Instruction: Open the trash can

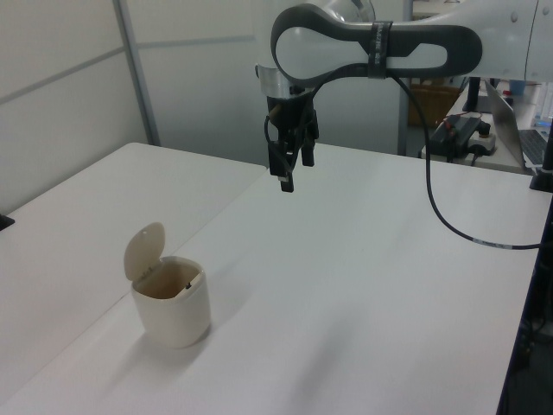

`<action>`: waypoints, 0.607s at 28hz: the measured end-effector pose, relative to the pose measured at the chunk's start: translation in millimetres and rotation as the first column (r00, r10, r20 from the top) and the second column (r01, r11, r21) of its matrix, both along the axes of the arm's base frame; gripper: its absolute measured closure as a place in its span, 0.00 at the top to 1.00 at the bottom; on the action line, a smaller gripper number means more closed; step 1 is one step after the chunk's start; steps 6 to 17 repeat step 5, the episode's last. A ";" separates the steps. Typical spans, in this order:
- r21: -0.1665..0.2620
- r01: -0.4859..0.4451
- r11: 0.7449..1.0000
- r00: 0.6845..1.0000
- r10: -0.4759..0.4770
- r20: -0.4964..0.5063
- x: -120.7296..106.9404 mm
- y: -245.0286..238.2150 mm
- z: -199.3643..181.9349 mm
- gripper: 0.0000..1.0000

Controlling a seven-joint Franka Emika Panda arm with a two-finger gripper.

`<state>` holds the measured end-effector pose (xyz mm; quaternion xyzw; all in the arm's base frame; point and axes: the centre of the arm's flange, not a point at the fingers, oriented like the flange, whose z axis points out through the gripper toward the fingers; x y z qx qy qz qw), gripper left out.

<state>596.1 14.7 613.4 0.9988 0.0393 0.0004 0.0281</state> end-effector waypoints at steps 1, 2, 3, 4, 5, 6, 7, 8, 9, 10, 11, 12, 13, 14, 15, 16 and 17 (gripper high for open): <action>0.000 0.000 1.000 1.000 0.000 0.000 0.0 0.0 0.0 1.00; 0.000 0.000 1.000 1.000 0.000 0.000 0.0 0.0 0.0 1.00; 0.000 0.000 1.000 1.000 0.000 0.000 0.0 -0.1 0.0 1.00; 0.000 0.000 1.000 1.000 0.000 0.000 0.0 -0.1 0.0 1.00; 0.000 0.000 1.000 1.000 0.000 0.000 0.0 -0.2 0.0 1.00; 0.000 0.000 1.000 1.000 0.000 0.000 0.0 -0.2 0.0 1.00; 0.000 0.000 1.000 1.000 0.000 0.000 0.0 -0.2 0.0 1.00; 0.000 0.000 1.000 1.000 0.000 0.000 0.0 -0.2 0.0 1.00; 0.000 0.000 1.000 1.000 0.000 0.000 0.0 -0.2 0.0 1.00; 0.000 0.000 1.000 1.000 0.000 0.000 0.0 -0.2 0.0 1.00; 0.000 0.000 1.000 1.000 0.000 0.000 0.0 -0.2 0.0 1.00; 0.000 0.000 1.000 1.000 0.000 0.000 0.0 -0.2 0.0 1.00; 0.000 0.000 1.000 1.000 0.000 0.000 0.0 -0.2 0.0 1.00; 0.000 0.000 1.000 1.000 0.000 0.000 0.0 -0.2 0.0 1.00; 0.000 0.000 1.000 1.000 0.000 0.000 0.0 -0.2 0.0 1.00; 0.000 0.000 1.000 1.000 0.000 0.000 0.0 -0.2 0.0 1.00; 0.000 0.000 1.000 1.000 0.000 0.000 0.0 -0.2 0.0 1.00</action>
